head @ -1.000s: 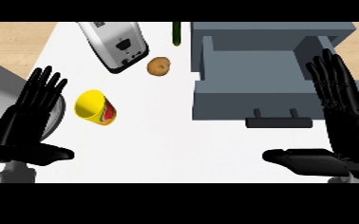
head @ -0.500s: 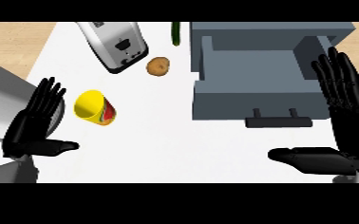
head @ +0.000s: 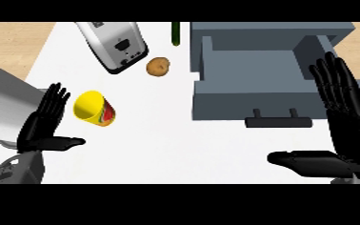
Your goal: Pick up the cup, place it into the drawer and close the drawer
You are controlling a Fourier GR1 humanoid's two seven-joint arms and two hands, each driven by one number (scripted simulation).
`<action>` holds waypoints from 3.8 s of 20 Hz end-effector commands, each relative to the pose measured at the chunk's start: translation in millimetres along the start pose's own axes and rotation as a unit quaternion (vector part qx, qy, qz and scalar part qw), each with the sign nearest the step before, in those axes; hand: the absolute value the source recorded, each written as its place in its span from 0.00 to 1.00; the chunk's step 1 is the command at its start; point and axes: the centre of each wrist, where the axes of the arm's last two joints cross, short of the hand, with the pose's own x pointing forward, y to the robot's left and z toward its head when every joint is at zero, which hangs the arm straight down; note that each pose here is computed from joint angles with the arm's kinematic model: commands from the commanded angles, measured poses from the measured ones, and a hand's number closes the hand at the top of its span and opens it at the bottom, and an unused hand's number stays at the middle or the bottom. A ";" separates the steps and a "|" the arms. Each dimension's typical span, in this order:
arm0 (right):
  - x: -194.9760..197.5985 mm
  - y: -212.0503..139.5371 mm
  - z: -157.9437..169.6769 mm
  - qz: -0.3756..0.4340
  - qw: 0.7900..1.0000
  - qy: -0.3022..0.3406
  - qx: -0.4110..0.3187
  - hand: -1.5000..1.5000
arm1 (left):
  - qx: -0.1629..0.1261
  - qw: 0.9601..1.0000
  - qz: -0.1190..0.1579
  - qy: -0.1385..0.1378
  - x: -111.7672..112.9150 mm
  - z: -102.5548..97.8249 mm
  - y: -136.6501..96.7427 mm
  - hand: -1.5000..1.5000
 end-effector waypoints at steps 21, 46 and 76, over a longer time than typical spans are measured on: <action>4.1 11.3 -14.1 -0.011 1.000 -0.013 0.021 0.00 | 0.006 0.999 0.008 -0.033 -44.3 3.0 -19.4 0.00; 0.2 0.4 -14.0 -0.021 0.999 -0.003 0.024 0.00 | -0.073 0.982 0.162 -0.068 -53.3 -10.9 -58.4 1.00; -14.6 -23.0 2.0 0.003 1.000 0.016 -0.007 0.00 | -0.047 0.960 0.145 -0.237 6.0 -85.1 -124.0 1.00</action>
